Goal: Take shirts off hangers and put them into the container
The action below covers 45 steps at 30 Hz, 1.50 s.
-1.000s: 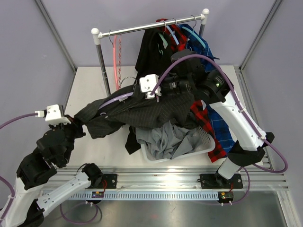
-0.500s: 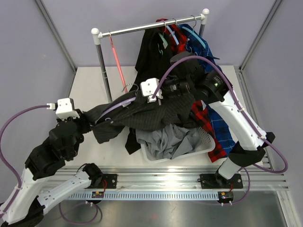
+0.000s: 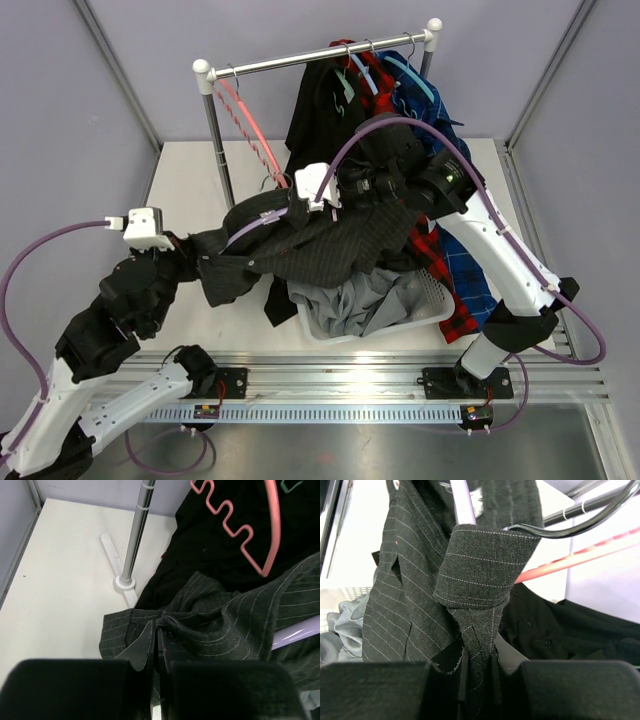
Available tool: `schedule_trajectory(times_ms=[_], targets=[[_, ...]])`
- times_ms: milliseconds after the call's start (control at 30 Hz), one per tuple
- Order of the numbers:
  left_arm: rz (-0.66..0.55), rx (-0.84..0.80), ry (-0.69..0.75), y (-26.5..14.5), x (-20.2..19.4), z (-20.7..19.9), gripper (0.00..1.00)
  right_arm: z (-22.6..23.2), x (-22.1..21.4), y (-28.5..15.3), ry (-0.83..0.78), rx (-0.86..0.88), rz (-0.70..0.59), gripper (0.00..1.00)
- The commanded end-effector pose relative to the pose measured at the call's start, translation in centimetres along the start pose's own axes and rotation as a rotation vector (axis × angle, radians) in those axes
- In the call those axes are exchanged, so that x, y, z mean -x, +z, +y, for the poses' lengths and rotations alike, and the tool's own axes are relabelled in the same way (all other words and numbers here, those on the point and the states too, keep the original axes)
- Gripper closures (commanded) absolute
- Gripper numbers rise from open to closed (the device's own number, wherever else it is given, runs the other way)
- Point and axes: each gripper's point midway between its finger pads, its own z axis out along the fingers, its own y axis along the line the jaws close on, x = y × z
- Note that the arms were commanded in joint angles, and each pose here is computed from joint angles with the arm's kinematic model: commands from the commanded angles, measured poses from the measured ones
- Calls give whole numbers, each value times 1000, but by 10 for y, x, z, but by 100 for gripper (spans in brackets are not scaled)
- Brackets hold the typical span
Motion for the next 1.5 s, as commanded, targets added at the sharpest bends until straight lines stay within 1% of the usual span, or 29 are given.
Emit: schedule_trajectory(times_ms=[0, 33, 100, 133, 200, 367, 433, 533, 633, 800, 867, 933, 1033, 1100, 1167, 1233, 1333, 1467], targets=[[42, 67, 20, 7, -19, 9, 100, -28, 28, -32, 8, -129, -90, 100], [41, 123, 29, 8, -22, 19, 100, -27, 28, -36, 12, -127, -96, 100], [70, 186, 59, 11, -33, 29, 100, -26, 35, -45, 10, -123, -128, 100], [60, 232, 63, 11, -33, 37, 100, -24, 37, -48, 9, -115, -133, 100], [79, 286, 102, 15, -40, 44, 100, -21, 43, -53, 12, -110, -154, 100], [159, 324, 134, 24, -60, 49, 98, -35, 46, -67, 65, -187, -163, 100], [187, 272, 121, 27, -69, 42, 97, -46, 47, -74, 85, -236, -172, 100], [165, 171, 59, 26, -67, 28, 92, -58, 44, -77, 137, -300, -169, 100], [145, 122, 22, 19, -60, 22, 85, -67, 36, -75, 184, -340, -153, 100], [162, 94, 30, 14, -63, 21, 82, -78, 32, -76, 264, -364, -186, 100], [180, 99, 45, 16, -70, 22, 90, -77, 35, -74, 280, -337, -211, 100], [178, 111, 48, 16, -72, 25, 100, -75, 34, -72, 286, -318, -218, 100], [167, 127, 55, 16, -71, 29, 100, -73, 33, -70, 279, -307, -217, 100], [157, 128, 56, 16, -69, 29, 95, -75, 31, -70, 279, -318, -209, 100], [156, 107, 58, 15, -67, 26, 97, -78, 28, -69, 301, -333, -202, 100], [179, 84, 67, 17, -72, 21, 100, -82, 28, -72, 314, -355, -210, 100], [215, 71, 81, 20, -82, 18, 100, -91, 28, -75, 353, -387, -224, 100], [187, 67, 65, 20, -76, 17, 100, -90, 28, -70, 380, -367, -239, 100]])
